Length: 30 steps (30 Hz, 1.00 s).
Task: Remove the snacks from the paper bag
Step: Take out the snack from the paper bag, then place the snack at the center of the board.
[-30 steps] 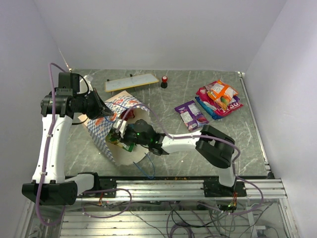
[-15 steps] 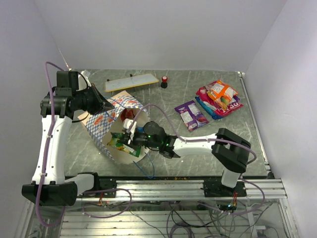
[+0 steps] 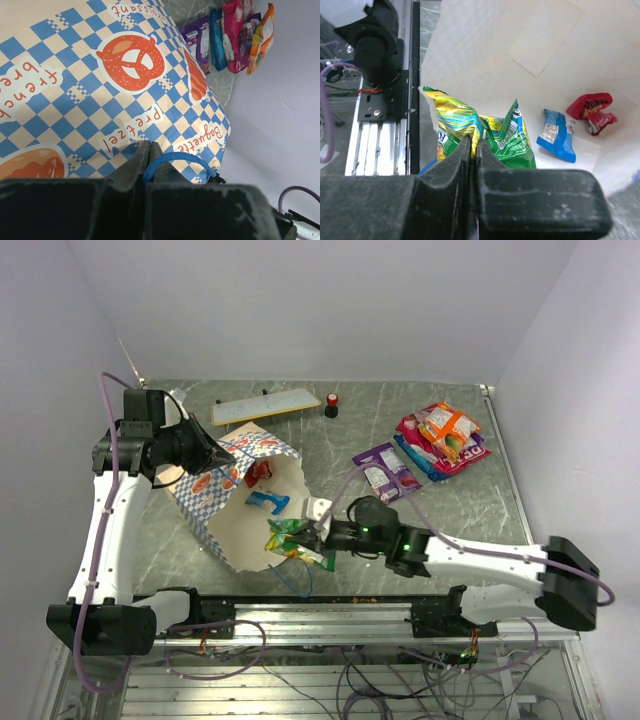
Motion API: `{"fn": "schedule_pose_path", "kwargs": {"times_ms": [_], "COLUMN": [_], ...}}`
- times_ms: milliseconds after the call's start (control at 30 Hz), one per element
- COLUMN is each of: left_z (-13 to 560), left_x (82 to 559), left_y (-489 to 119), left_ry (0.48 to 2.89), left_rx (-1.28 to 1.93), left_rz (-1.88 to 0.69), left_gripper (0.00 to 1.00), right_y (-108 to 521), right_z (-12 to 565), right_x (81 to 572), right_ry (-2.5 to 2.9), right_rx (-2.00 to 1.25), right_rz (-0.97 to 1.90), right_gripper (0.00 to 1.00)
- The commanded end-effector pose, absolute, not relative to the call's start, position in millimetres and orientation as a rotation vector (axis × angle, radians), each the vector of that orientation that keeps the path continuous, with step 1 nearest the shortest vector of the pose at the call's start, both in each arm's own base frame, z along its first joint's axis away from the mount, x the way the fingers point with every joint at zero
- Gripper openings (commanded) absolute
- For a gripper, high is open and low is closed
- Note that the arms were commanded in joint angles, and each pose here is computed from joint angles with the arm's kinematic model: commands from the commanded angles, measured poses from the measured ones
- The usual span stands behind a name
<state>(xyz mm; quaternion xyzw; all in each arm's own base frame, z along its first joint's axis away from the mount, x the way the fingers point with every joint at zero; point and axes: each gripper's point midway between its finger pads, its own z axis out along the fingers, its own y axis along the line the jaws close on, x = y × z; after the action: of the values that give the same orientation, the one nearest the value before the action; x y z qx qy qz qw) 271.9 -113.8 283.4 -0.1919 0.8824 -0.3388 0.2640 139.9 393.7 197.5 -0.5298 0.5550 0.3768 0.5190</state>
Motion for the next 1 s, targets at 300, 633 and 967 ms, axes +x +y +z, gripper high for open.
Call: {"fn": "schedule_pose_path", "kwargs": {"times_ms": [300,633,967], "left_z": [285,279,280], "left_x": [275,259,258], "left_y": [-122,-122,-123], "left_ry": [2.373,2.378,2.388], "left_rx": [-0.465,-0.488,-0.483], "left_rz": [-0.974,-0.985,-0.989], "left_gripper": [0.07,0.07,0.07], "right_y": [300,205,178], "right_z": [329,289,178], "right_x": [178,339,421], "right_ry": [1.062,1.440,1.685], "right_rx": [-1.175,-0.805,-0.766], "right_rz": [0.386,0.014,-0.122], "right_gripper": [0.00,0.00,0.00]}}
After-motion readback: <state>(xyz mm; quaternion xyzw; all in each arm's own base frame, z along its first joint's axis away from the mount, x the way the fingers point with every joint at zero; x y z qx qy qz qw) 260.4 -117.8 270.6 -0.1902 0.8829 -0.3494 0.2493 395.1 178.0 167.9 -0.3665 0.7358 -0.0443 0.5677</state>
